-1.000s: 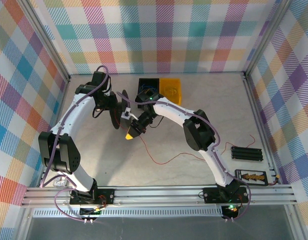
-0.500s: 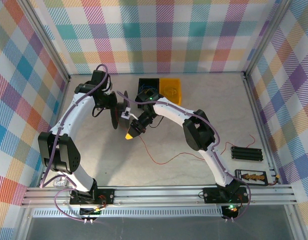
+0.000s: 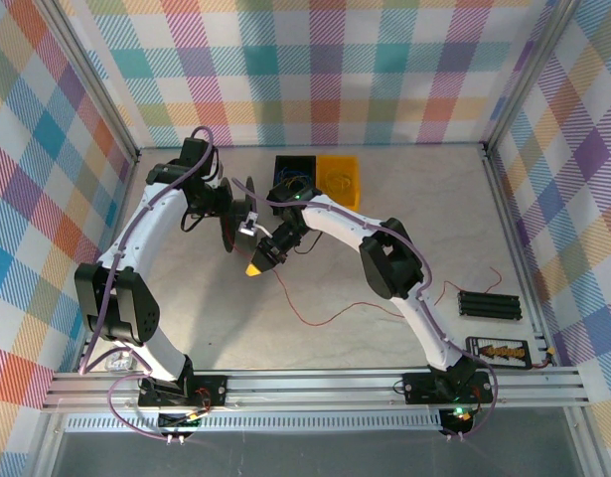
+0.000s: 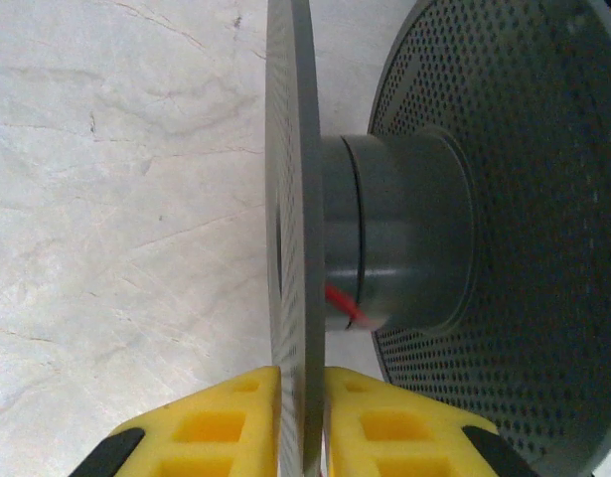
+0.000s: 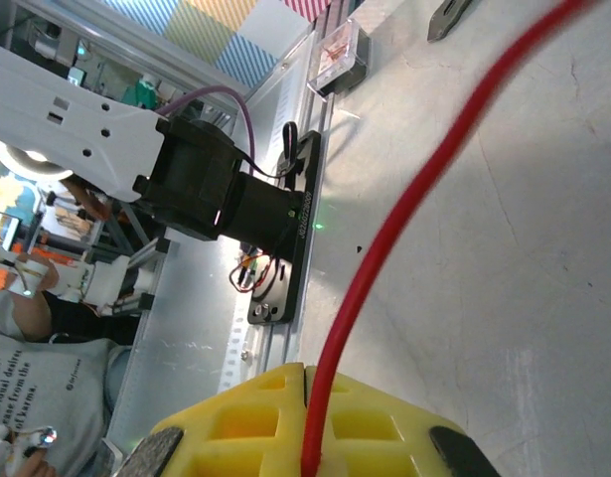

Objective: Wrap the cables

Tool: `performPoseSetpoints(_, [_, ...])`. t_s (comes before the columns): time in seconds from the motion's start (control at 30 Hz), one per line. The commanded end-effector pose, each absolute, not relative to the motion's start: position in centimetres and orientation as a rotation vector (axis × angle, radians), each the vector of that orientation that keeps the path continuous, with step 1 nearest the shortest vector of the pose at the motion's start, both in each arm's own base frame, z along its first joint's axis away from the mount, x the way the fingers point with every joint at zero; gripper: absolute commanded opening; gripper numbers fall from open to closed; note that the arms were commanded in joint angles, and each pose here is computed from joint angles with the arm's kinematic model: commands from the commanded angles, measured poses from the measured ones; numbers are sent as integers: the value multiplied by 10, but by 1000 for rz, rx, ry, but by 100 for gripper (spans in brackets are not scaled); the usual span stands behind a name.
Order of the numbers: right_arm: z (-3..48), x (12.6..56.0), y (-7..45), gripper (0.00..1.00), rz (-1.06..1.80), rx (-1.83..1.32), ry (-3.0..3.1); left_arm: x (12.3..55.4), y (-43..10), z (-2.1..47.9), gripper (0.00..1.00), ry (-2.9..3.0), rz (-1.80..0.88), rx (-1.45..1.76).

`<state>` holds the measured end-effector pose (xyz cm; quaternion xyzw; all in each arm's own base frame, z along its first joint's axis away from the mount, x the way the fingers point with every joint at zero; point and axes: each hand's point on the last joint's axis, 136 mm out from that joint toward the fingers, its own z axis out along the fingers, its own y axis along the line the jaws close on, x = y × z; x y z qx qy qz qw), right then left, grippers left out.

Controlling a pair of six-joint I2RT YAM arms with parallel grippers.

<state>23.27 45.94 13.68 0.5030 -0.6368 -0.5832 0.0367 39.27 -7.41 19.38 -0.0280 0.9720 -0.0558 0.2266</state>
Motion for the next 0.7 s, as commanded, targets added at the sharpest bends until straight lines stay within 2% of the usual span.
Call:
performPoseSetpoints(0.0, [145, 229, 467, 0, -1854, 1506, -1895, 388, -70, 207, 19, 2664, -158, -65])
performPoseSetpoints(0.17, [143, 228, 466, 0, -1839, 1503, -1903, 392, -74, 201, 22, 2669, -180, -58])
performPoseSetpoints(0.27, [141, 230, 466, 0, -1830, 1512, -1913, 399, -75, 198, 35, 2656, -186, -54])
performPoseSetpoints(0.4, [140, 233, 469, 0, -1834, 1517, -1920, 419, -81, 193, 44, 2614, -203, -19])
performPoseSetpoints(0.47, [142, 238, 470, 0, -1843, 1517, -1924, 430, -81, 188, 44, 2610, -185, -7])
performPoseSetpoints(0.67, [147, 253, 475, 0, -1884, 1505, -1938, 450, -87, 168, 33, 2639, -189, 23])
